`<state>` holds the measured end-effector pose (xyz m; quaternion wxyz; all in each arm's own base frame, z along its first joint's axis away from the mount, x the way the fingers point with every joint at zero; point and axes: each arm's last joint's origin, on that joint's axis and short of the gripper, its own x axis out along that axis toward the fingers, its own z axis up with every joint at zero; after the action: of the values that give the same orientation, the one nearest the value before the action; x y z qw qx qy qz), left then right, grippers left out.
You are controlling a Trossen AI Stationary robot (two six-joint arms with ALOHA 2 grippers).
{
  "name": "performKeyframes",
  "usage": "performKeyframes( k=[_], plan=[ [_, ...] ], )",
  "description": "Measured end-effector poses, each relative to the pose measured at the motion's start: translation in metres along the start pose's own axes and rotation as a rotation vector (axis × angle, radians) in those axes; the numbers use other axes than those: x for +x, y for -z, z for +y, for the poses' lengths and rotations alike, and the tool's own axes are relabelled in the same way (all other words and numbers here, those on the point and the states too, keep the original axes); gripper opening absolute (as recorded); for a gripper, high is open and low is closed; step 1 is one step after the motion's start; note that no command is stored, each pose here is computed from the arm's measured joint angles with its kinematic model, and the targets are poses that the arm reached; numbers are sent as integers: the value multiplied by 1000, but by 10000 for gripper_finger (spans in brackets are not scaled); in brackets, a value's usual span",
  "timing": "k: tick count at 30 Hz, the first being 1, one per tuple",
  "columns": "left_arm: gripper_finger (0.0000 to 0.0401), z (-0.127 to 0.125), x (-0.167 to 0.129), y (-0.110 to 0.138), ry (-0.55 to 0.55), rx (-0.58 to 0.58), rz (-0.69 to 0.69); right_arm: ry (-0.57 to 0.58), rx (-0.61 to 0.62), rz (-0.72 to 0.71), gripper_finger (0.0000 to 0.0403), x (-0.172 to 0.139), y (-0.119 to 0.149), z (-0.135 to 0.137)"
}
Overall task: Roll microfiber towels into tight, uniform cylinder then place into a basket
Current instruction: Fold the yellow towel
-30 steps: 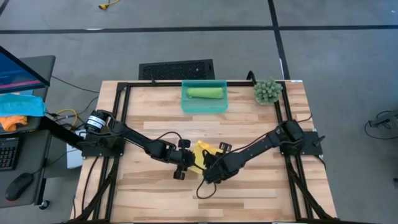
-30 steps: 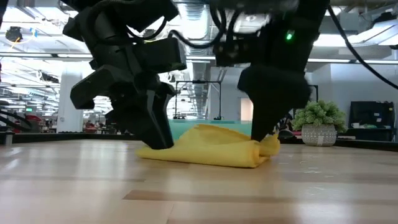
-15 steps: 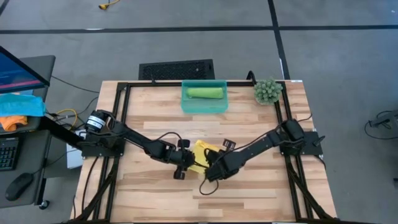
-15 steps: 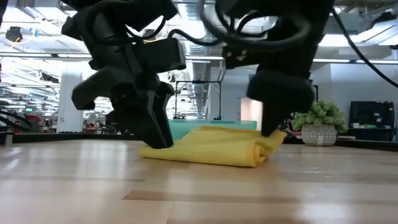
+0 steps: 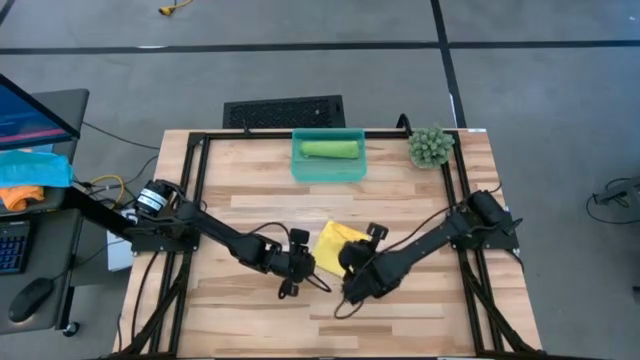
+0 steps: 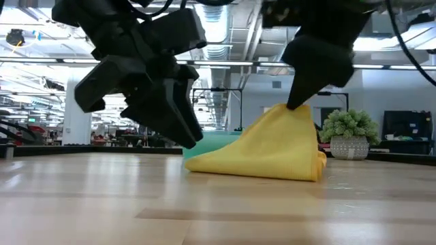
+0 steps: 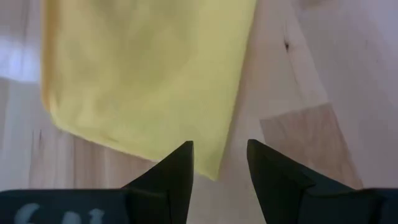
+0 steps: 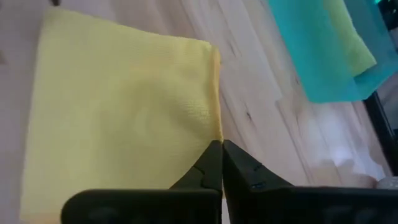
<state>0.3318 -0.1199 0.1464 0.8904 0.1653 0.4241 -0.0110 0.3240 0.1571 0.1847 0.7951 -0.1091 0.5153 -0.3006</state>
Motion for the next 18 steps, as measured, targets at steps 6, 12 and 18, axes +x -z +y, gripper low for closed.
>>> performKeyframes(
  k=[6,12,18],
  plan=[
    [143,3,1,-5,-4,39,-47,-21,-5,116,15,27,-6,-1],
    [143,19,6,-9,65,35,-91,-49,13,159,25,40,-8,3],
    [136,30,11,-7,84,9,-88,-21,22,190,54,55,-6,6]
  ],
)
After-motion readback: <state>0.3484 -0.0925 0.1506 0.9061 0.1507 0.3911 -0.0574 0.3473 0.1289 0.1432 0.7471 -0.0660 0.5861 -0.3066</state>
